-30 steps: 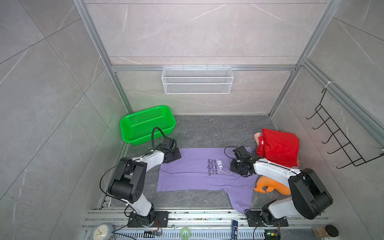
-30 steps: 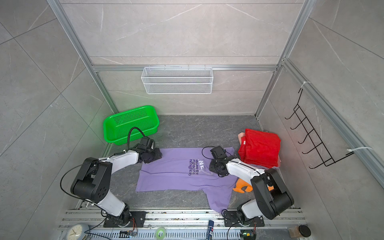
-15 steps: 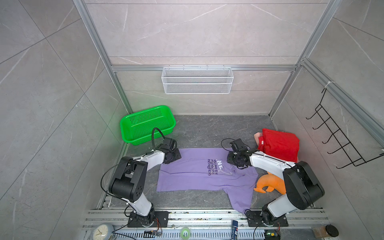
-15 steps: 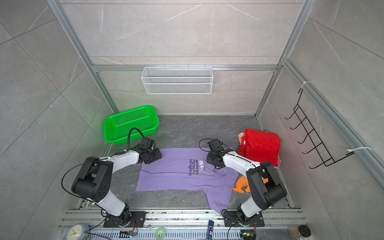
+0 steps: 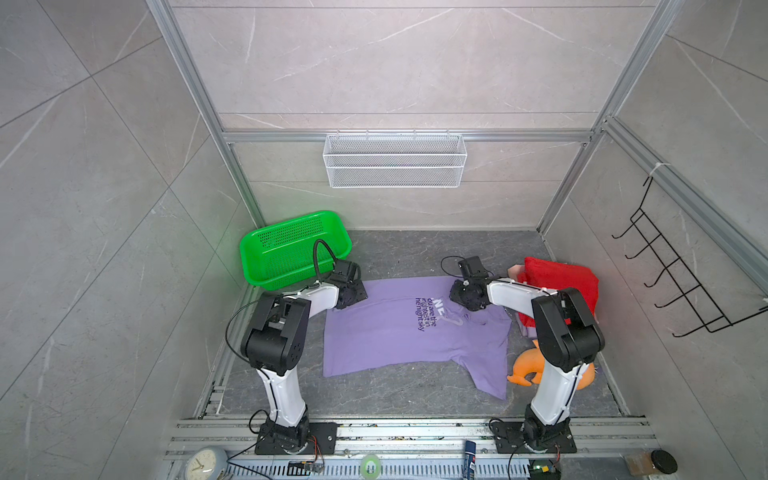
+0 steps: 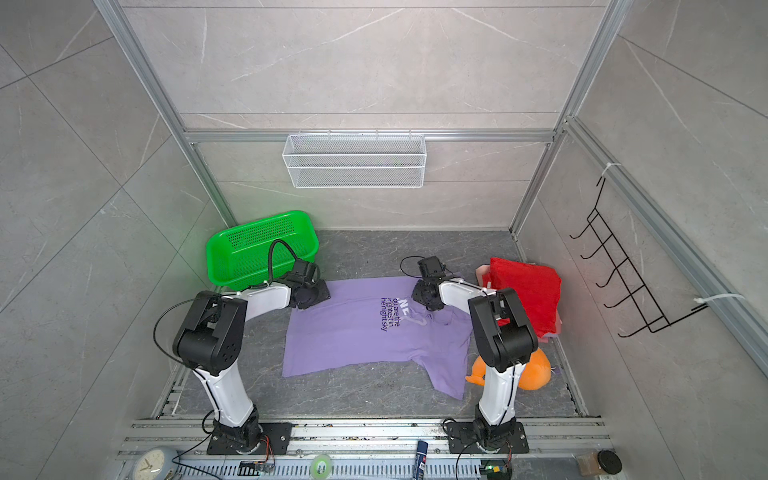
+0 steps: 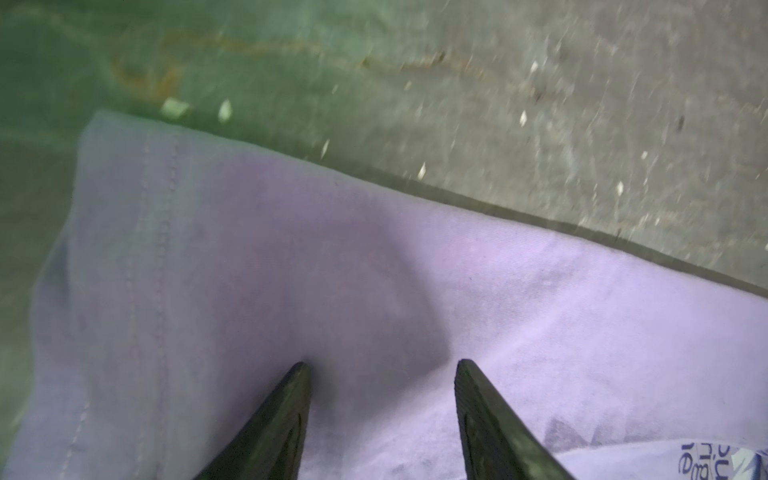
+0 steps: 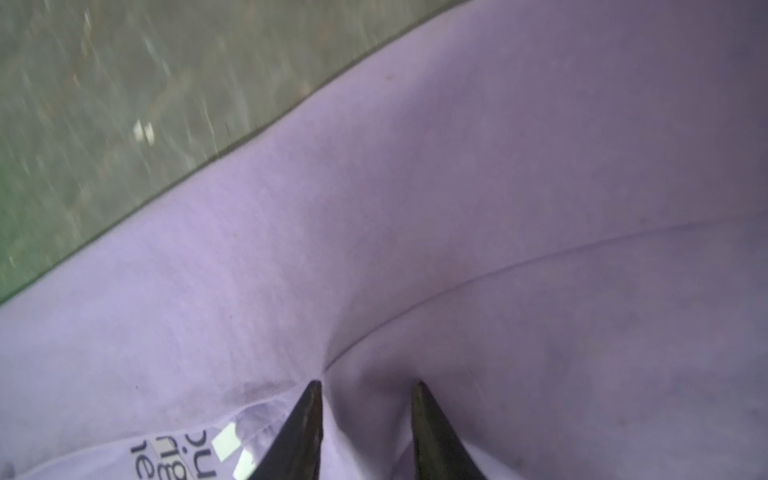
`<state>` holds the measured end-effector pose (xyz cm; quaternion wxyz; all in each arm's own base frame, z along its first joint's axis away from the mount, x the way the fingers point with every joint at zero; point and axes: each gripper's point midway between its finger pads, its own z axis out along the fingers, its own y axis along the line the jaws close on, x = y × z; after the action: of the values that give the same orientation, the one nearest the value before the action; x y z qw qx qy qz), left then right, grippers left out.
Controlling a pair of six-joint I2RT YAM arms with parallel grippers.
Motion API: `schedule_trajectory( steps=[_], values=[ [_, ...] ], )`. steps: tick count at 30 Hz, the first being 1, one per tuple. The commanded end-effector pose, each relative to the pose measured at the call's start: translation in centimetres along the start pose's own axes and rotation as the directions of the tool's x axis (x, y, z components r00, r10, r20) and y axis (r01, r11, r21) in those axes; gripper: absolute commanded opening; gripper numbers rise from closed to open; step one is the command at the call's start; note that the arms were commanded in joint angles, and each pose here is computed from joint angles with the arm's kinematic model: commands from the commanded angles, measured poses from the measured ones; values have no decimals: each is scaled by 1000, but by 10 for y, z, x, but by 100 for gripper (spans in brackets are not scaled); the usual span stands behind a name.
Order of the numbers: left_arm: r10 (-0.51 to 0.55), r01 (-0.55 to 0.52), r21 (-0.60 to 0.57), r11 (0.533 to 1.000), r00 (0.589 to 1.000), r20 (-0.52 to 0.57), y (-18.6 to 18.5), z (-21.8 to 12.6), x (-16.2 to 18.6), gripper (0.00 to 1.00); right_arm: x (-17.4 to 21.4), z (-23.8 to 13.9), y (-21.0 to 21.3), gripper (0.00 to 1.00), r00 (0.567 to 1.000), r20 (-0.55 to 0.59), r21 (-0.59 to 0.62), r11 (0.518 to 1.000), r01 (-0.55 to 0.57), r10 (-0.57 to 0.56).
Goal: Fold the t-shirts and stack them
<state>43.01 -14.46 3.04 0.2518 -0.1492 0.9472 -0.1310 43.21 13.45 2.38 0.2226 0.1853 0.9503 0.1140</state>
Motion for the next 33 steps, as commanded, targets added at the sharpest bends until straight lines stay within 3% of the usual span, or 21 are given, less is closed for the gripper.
schedule_trajectory(
  steps=[1, 7, 11, 16, 19, 22, 28, 33],
  values=[
    [52, -55, -65, 996, 997, -53, 13, 15, 5, 59, 17, 22, -9, 38, 995, -100, 37, 999, 21, -17],
    [157, -160, 49, 986, 986, 63, -24, -23, -36, 59, -11, -14, 18, 46, 997, -11, -58, 996, 69, -70],
    [178, -182, 42, 982, 980, 95, -25, -62, -36, 59, -17, -63, 20, 52, 992, 62, -93, 989, 115, -110],
    [105, -106, 30, 994, 994, 44, 2, -99, 9, 59, 13, -117, -12, 57, 994, 70, -57, 995, 88, -84],
    [35, -35, -51, 998, 999, -14, 36, -113, 44, 58, 40, -136, -39, 59, 998, 47, -21, 999, 50, -49],
    [-21, 14, -133, 991, 998, -55, 68, -124, 78, 57, 76, -147, -66, 60, 1000, 8, -11, 1000, -9, 9],
    [-121, 106, -147, 983, 988, -94, 95, -146, 125, 55, 141, -160, -119, 63, 992, -73, 70, 993, -95, 100],
    [-161, 131, -225, 966, 979, -123, 121, -147, 156, 55, 172, -165, -149, 63, 983, -93, 133, 981, -143, 156]
  ],
)
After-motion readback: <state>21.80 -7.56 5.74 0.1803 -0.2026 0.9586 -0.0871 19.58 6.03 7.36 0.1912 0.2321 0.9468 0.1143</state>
